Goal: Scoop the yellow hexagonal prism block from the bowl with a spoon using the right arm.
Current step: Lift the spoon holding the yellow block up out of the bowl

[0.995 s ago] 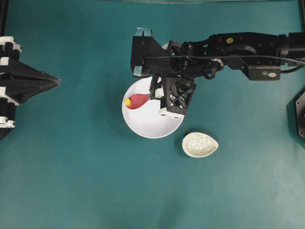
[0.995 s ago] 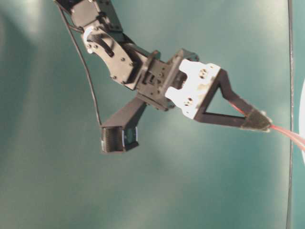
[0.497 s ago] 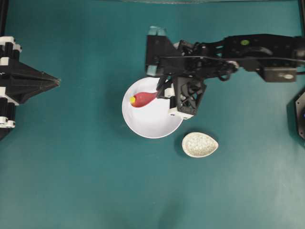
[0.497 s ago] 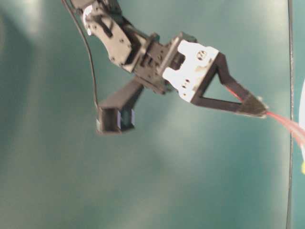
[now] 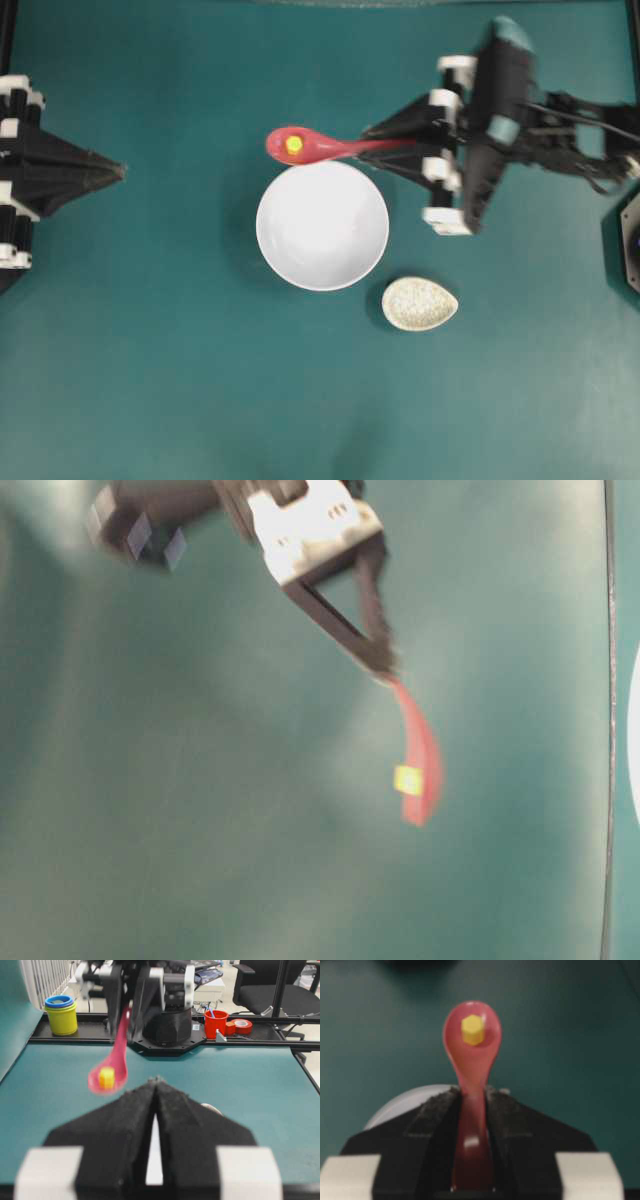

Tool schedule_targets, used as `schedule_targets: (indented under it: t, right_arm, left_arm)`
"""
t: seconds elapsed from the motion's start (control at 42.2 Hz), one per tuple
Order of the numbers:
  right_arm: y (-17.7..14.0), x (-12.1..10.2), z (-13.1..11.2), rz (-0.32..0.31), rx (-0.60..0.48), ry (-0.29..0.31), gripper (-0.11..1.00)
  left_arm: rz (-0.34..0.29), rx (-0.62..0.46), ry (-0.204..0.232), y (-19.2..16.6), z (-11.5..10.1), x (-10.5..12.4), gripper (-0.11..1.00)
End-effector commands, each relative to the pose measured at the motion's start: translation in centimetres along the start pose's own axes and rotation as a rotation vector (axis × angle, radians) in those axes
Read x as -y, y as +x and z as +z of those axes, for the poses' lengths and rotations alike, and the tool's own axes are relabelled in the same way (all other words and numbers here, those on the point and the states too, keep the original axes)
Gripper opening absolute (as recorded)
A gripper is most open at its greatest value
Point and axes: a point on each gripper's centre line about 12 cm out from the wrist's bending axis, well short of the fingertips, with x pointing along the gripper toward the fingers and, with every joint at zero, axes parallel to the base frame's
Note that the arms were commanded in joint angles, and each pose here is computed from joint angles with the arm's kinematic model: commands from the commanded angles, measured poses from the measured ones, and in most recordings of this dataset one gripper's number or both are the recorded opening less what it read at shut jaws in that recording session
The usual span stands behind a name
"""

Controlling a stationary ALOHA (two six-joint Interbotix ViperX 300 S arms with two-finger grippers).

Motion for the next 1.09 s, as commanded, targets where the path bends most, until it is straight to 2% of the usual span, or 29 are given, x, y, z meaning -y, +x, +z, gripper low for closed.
schedule_targets:
  t: [0.0,0.663,1.066]
  right_arm:
    - [-1.2,0.1,1.0,-0.008,0.077,0.005,0.21]
    - [-0.8,-0.2,0.2,0.008,0.008,0.014,0.21]
    - [-0.9,-1.1,0.1,0.036,0.002,0.011,0.21]
  left_arm:
    - [0.001,0.011,0.000,0.2,0.4,0.0,0.00]
    - [0.000,0.011,0.000,0.2,0.4,0.0,0.00]
    - [0.001,0.011,0.000,0.2,0.4,0.0,0.00]
